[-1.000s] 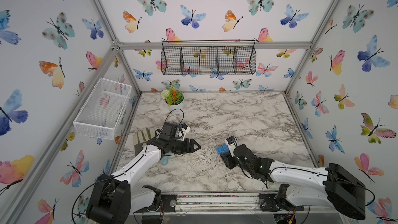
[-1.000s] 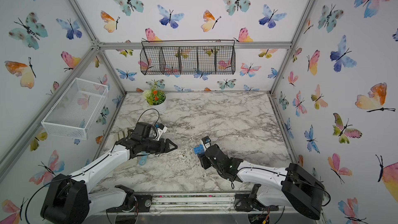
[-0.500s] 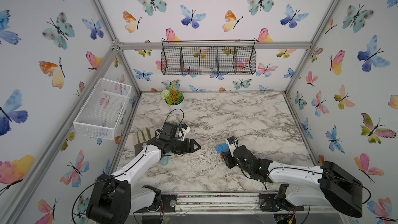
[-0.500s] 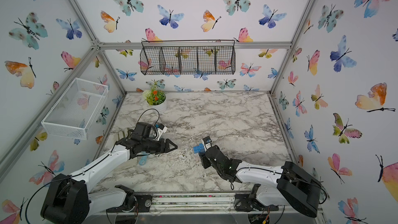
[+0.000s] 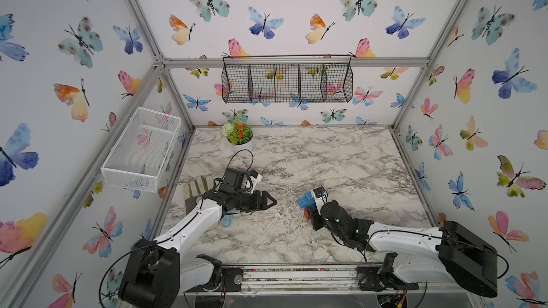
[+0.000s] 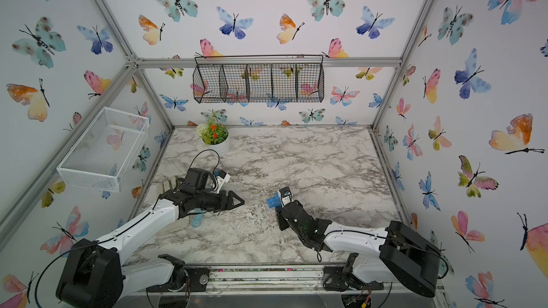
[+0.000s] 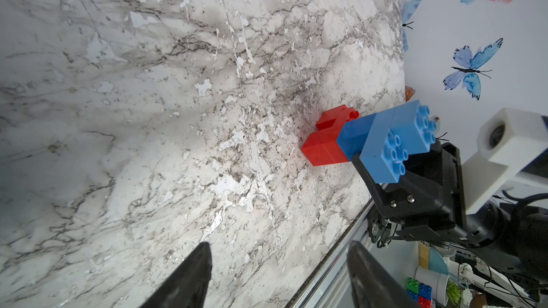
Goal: Assemble a giraffe with lego
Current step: Adjust the lego brick at the center of the board.
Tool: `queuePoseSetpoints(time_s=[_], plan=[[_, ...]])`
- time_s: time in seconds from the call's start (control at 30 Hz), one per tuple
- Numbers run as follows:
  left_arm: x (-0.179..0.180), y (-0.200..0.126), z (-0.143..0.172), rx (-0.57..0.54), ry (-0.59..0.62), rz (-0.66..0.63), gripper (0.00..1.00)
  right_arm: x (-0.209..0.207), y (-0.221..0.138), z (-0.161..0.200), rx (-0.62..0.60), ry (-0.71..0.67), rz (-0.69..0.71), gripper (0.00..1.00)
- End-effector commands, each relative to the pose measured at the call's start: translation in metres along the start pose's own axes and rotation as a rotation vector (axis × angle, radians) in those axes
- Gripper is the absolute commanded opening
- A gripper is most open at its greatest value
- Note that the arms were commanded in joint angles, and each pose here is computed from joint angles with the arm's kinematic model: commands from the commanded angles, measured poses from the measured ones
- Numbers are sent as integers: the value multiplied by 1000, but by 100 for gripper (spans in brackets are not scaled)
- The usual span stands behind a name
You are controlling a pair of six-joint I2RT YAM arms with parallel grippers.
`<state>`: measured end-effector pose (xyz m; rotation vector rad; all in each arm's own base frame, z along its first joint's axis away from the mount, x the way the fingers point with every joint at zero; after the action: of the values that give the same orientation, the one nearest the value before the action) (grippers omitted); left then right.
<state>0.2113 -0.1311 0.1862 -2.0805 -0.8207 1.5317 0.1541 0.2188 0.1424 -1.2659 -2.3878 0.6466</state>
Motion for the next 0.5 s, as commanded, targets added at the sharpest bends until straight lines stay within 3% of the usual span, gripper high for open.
queuePoseSetpoints(time_s=[0.0,0.23,0.47], plan=[[2,2,1,8,6,-7,72,1,-2,-4,-4,8,10,35],[2,2,1,10,5,-8,72,4,-4,-19,25,1,48,32],[0,1,1,6,12,-2,72,8,-7,-41,132,-23,131,30]])
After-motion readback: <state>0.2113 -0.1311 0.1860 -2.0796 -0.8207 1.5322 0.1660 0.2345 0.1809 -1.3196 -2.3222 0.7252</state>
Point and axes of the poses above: each gripper's point midway between its finger pads, its own y axis out along the fingers, its own x axis along the line the jaws close on, z = x × y, the point moved 10 cm from there along -y, back along the fingers, and after that the axes turned 2 degrees about -y, right-handed, at the moved point
